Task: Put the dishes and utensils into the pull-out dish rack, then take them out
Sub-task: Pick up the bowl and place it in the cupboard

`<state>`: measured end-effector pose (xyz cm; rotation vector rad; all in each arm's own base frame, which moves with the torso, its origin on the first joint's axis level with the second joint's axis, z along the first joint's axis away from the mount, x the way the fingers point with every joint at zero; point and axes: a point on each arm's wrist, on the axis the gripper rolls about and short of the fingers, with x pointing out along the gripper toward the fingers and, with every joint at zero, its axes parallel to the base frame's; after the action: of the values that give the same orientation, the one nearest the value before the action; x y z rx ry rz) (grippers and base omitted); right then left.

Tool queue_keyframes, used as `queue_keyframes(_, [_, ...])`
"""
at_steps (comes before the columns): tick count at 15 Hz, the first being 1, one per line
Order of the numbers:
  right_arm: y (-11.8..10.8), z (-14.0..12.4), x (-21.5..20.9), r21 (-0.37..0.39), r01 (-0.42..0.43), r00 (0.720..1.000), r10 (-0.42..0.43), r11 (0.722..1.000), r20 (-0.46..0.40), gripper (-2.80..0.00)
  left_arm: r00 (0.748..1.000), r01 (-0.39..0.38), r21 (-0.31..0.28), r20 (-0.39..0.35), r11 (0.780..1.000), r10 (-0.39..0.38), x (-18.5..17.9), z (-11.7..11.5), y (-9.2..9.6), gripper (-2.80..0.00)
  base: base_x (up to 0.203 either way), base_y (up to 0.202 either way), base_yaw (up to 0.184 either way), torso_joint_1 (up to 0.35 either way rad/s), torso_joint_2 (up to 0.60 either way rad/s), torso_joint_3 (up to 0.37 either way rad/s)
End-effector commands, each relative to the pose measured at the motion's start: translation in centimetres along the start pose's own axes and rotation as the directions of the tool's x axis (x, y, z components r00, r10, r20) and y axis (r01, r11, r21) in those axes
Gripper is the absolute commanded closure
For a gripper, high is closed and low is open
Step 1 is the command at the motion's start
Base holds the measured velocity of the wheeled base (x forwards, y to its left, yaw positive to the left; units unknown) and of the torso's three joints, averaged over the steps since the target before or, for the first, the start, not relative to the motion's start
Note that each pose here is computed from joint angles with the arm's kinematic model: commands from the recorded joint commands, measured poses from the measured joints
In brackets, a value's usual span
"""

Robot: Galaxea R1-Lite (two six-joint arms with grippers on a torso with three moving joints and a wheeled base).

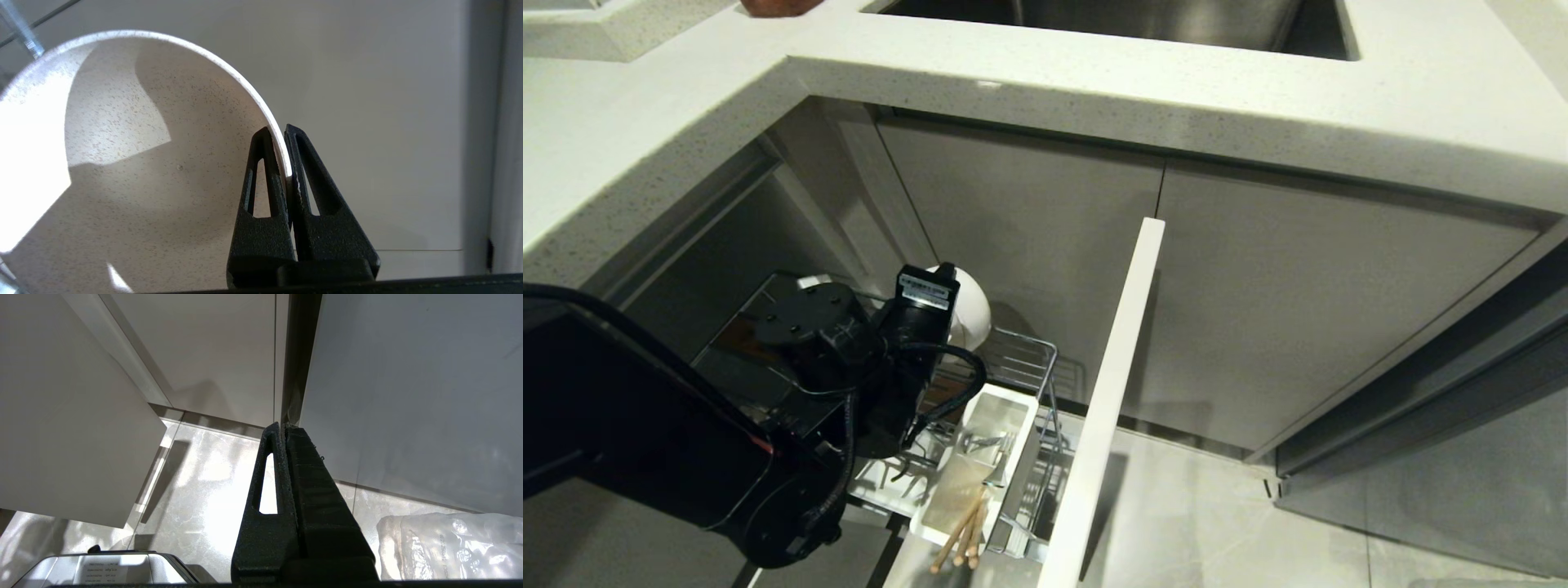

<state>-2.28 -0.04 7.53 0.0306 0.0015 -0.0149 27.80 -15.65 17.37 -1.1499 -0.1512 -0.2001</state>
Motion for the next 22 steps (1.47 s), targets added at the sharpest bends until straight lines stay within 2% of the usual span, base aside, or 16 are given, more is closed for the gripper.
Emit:
queue_keyframes(1, [0.0, -0.1, 0.0, 0.000, -0.001, 1.000, 0.001, 1.000, -0.003, 0.00, 1.000, -0.008, -0.023, 0.004, 1.000, 0.008, 0.0, 0.0, 0.3, 0.00, 0.000, 0.000, 0.000, 0.000, 0.00, 0.000])
queue_keyframes(4, [0.0, 0.0, 0.0, 0.000, -0.001, 1.000, 0.001, 1.000, -0.001, 0.00, 1.000, -0.021, -0.055, 0.001, 0.998, 0.021, -0.1, 0.0, 0.7, 0.00, 0.000, 0.000, 0.000, 0.000, 0.00, 0.000])
queue_keyframes(16, [0.0, -0.1, 0.0, 0.000, 0.000, 1.000, 0.000, 1.000, -0.002, 0.00, 0.999, -0.047, -0.086, -0.004, 0.995, 0.047, -0.1, -0.1, 1.3, 0.00, 0.000, 0.000, 0.000, 0.000, 0.00, 0.000])
queue_keyframes(22, [0.0, -0.1, 0.0, 0.000, 0.001, 1.000, -0.001, 1.000, -0.003, 0.00, 0.998, -0.061, -0.079, -0.004, 0.995, 0.060, -0.1, -0.1, 1.3, 0.00, 0.000, 0.000, 0.000, 0.000, 0.00, 0.000])
